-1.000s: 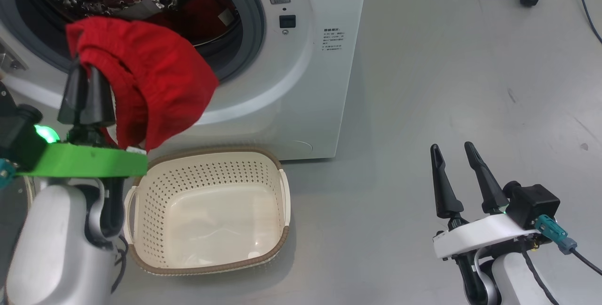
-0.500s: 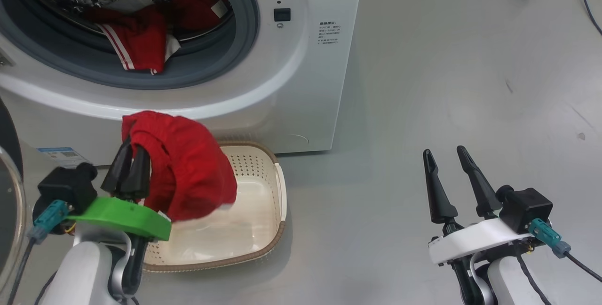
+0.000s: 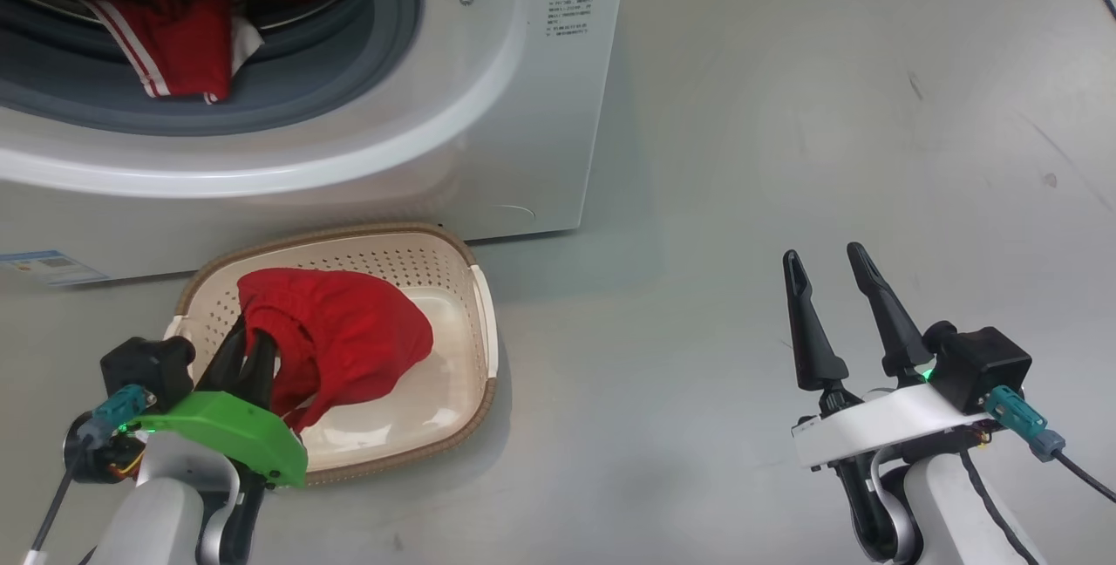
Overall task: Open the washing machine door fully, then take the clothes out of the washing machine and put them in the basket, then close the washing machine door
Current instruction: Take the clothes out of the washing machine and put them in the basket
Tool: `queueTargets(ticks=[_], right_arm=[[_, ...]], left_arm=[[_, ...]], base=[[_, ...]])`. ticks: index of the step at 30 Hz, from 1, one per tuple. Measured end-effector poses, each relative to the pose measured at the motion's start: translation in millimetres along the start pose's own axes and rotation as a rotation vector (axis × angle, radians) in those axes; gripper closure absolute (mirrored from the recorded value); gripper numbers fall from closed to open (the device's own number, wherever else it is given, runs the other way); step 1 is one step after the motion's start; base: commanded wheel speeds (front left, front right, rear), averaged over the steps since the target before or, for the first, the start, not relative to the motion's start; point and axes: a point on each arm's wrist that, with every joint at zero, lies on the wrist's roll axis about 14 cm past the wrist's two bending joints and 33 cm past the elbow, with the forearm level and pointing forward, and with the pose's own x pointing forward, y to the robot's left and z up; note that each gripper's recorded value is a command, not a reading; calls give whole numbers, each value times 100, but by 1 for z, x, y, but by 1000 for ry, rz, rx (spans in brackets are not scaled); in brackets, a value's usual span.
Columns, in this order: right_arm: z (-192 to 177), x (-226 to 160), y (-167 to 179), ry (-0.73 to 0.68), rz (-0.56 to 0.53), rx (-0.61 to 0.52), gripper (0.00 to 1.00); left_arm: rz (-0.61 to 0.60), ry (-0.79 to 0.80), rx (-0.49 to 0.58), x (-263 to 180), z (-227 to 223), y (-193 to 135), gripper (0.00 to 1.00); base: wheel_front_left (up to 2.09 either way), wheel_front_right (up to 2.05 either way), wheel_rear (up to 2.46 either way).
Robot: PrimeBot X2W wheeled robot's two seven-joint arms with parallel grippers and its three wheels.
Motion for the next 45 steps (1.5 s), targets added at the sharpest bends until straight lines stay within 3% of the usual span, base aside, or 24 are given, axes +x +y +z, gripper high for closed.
queueTargets(ticks=[4, 17, 27, 37, 38, 39, 40, 45], right_arm=[[-4, 4, -10, 10, -27, -3, 0], [-18, 10, -39, 50, -101, -16, 0], [-24, 11, -61, 69, -157, -32, 0], [-29, 14, -61, 87, -147, -50, 0], [-30, 15, -61, 87, -145, -50, 0], [-30, 15, -61, 88, -144, -50, 0], [-30, 16, -61, 88, -142, -50, 0], [-31, 20, -58, 88, -130, -53, 0]], left_arm=[[1, 90, -2, 11, -28, 4, 100], [-29, 184, -13, 63, -60, 3, 100], [93, 366, -14, 55, -119, 46, 100], [175, 444, -19, 45, -140, 69, 100], [178, 445, -20, 45, -140, 70, 85], [183, 439, -18, 47, -139, 71, 55], [188, 431, -17, 48, -138, 72, 0], [196, 409, -18, 54, -133, 73, 0]], base=[[0, 0, 0], [0, 0, 0], [0, 0, 0], [0, 0, 0], [0, 0, 0], [0, 0, 0], [0, 0, 0], [0, 0, 0]])
